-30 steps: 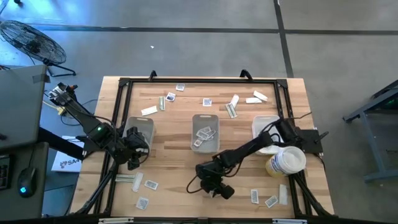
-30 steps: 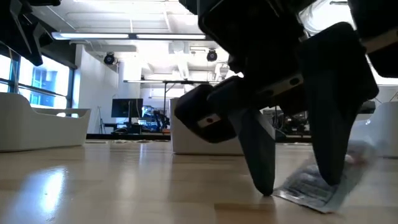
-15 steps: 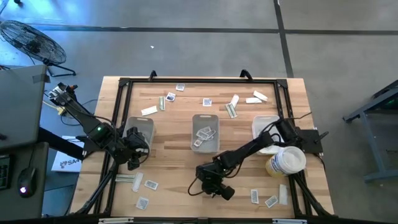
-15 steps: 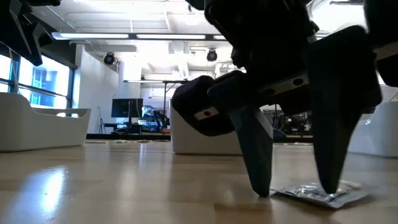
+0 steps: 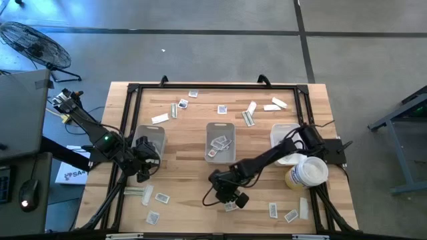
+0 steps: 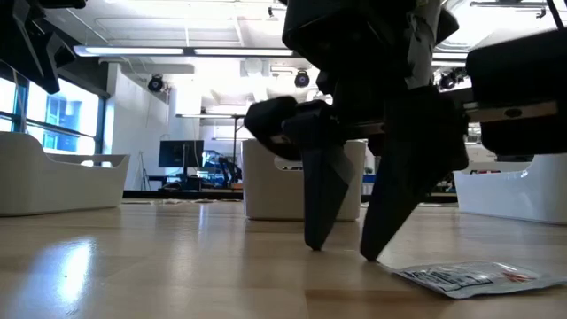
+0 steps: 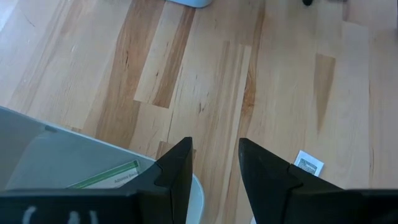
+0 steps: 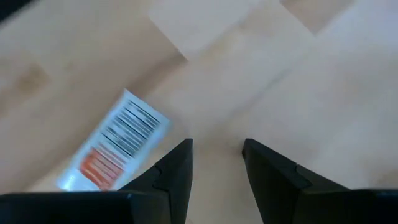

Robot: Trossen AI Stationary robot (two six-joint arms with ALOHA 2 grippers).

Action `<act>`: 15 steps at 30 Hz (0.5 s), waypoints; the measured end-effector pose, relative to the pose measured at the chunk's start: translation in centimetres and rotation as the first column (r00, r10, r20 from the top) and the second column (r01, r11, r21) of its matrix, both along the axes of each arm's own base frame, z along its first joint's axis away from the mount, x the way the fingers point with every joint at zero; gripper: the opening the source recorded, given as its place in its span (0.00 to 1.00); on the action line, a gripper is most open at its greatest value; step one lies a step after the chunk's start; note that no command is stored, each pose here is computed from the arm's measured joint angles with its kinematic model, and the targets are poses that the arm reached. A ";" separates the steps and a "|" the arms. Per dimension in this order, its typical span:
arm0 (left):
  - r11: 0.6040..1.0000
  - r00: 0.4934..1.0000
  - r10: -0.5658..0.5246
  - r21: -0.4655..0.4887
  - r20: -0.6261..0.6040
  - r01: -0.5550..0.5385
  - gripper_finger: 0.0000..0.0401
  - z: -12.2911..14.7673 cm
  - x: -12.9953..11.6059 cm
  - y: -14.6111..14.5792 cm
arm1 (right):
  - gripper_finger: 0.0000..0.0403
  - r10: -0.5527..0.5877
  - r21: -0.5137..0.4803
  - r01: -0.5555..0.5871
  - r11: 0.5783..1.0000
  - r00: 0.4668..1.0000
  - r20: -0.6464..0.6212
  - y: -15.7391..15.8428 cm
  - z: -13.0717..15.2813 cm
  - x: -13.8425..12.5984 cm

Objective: Pick & Place First Aid Supplies
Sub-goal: Put the ointment pack into the right gray bin

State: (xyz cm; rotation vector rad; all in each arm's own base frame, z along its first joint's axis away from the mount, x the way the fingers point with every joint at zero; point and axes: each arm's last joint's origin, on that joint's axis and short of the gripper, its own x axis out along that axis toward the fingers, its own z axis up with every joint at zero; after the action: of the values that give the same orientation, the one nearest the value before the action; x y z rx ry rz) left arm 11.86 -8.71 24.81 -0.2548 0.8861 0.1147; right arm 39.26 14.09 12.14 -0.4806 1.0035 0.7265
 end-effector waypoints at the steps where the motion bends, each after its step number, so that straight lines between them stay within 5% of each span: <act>1: 1.000 1.000 0.000 0.000 0.001 0.000 0.32 0.0 0.0 0.0 | 0.35 -0.003 -0.025 0.003 1.000 1.000 0.012 0.0 0.2 -0.1; 6: 1.000 1.000 -0.001 -0.002 -0.001 0.001 0.32 0.0 0.0 0.0 | 0.35 -0.025 -0.071 0.028 0.997 0.999 0.041 -0.3 1.5 -0.3; 15: 1.000 1.000 -0.001 -0.002 -0.001 0.001 0.32 0.0 0.0 0.0 | 0.35 0.060 -0.001 -0.060 0.998 0.996 0.064 3.3 1.6 -1.3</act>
State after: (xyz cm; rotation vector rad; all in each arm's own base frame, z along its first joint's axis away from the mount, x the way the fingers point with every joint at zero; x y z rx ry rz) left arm 11.86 -8.72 24.81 -0.2559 0.8870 0.1132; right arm 37.98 17.38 13.72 -0.5316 0.9323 0.7605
